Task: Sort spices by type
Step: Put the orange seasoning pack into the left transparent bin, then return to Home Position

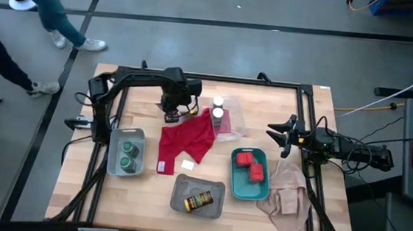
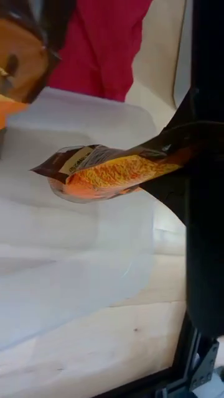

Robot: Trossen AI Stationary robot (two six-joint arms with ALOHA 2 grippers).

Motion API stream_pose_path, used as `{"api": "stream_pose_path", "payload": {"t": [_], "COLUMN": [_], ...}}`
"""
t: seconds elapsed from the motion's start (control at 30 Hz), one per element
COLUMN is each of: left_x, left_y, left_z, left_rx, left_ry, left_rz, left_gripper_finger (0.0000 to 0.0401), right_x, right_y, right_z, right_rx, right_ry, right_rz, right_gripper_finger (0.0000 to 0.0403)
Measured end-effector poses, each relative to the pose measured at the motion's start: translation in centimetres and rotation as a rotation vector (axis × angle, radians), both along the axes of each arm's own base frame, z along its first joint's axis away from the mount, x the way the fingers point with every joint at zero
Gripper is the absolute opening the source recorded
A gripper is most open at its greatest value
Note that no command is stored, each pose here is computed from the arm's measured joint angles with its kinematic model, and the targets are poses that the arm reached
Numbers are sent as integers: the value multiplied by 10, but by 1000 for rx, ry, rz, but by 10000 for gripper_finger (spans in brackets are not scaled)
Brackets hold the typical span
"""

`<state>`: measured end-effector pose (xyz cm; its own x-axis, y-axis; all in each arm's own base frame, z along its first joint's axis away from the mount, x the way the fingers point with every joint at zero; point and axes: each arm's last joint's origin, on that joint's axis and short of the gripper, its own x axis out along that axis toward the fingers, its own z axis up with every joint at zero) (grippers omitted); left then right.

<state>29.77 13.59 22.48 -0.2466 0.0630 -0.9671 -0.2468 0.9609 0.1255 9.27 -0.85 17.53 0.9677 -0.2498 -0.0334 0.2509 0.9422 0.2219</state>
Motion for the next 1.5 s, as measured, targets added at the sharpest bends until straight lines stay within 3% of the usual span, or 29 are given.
{"api": "stream_pose_path", "payload": {"t": [0.6,1.03,1.5], "left_x": [9,13,11], "left_y": [4,5,-1], "left_z": [-4,-16,17], "left_rx": [25,7,-6], "left_ry": [-68,-42,4], "left_rz": [-66,-77,-47], "left_gripper_finger": [14,90,109], "right_x": [0,0,0], "right_y": [0,0,0], "right_z": [-2,-2,-3], "right_rx": [1,1,1], "right_ry": [12,15,16], "right_rz": [12,17,17], "right_gripper_finger": [143,143,143]}}
